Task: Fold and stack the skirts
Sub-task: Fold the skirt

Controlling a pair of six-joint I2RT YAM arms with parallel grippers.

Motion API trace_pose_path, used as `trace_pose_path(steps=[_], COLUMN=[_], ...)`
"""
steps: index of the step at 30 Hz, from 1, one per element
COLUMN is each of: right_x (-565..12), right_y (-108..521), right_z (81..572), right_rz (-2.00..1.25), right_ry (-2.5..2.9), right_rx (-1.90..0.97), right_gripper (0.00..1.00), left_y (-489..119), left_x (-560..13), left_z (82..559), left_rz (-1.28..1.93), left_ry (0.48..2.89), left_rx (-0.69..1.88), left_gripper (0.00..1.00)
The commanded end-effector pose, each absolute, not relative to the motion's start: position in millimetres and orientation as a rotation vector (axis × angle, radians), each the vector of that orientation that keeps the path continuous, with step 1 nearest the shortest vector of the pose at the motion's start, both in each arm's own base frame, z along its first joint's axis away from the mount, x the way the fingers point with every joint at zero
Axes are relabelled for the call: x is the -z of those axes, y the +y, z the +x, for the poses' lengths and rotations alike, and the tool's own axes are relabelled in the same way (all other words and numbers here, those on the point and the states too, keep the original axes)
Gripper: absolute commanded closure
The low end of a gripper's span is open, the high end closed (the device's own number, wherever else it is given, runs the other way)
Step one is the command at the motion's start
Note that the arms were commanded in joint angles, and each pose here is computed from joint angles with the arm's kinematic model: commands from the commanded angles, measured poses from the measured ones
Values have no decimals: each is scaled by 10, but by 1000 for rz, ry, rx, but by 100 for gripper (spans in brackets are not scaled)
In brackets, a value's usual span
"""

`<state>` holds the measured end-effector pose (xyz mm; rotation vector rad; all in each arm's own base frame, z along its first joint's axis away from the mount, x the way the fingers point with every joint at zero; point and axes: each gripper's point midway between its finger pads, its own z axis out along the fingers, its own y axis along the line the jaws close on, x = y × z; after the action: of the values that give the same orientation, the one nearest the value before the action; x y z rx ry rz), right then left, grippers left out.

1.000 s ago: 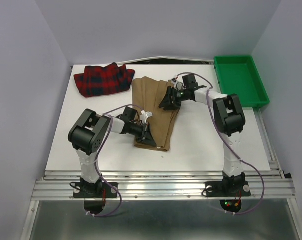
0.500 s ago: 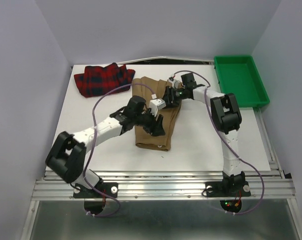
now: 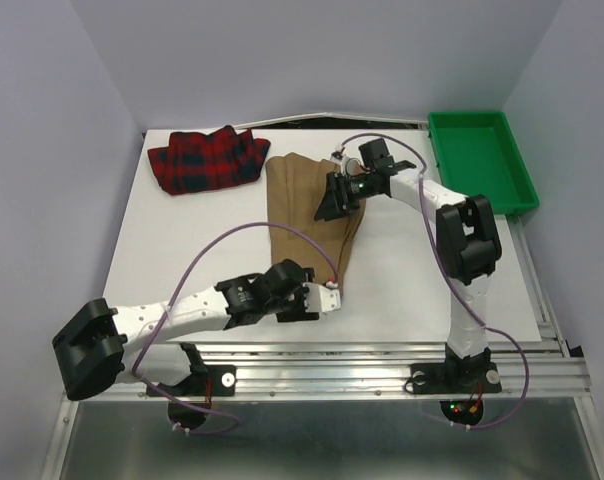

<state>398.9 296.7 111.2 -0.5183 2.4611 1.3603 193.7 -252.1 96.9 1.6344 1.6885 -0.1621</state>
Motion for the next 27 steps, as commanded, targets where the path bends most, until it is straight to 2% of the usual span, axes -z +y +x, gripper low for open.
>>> trace_pose_path(steps=[1,4,14,19,22,23,27], right_x=[-1165,-899,75,407,480,506,483], right_y=[3153,3215,3021,2913,2892,2885,2881], right_z=[3423,3150,2873,2757,2716,2702,2658], right_rz=[-609,-646,-616,-605,-601,-597,-602], right_ry=[2502,2562,2787,2880,2905,2915,2917], right_rx=[-1471,-1490,-1447,-1393,-1395,-1396,-1422], right_gripper=[39,41,46,48,48,48,49], left_y=[-2492,-2517,-2421,-2416,-2444,-2455,-2497], left_x=[-958,-787,-257,-34,-11,-26,-135], left_z=[2025,1976,2036,2043,2064,2074,2065], left_rz=[1678,1702,1750,1801,1790,1780,1773], left_ry=[1521,1480,1452,1466,1469,1470,1478], left_rx=[-26,-81,-323,-355,-360,-361,-337], left_gripper=[28,28,29,37,48,57,76])
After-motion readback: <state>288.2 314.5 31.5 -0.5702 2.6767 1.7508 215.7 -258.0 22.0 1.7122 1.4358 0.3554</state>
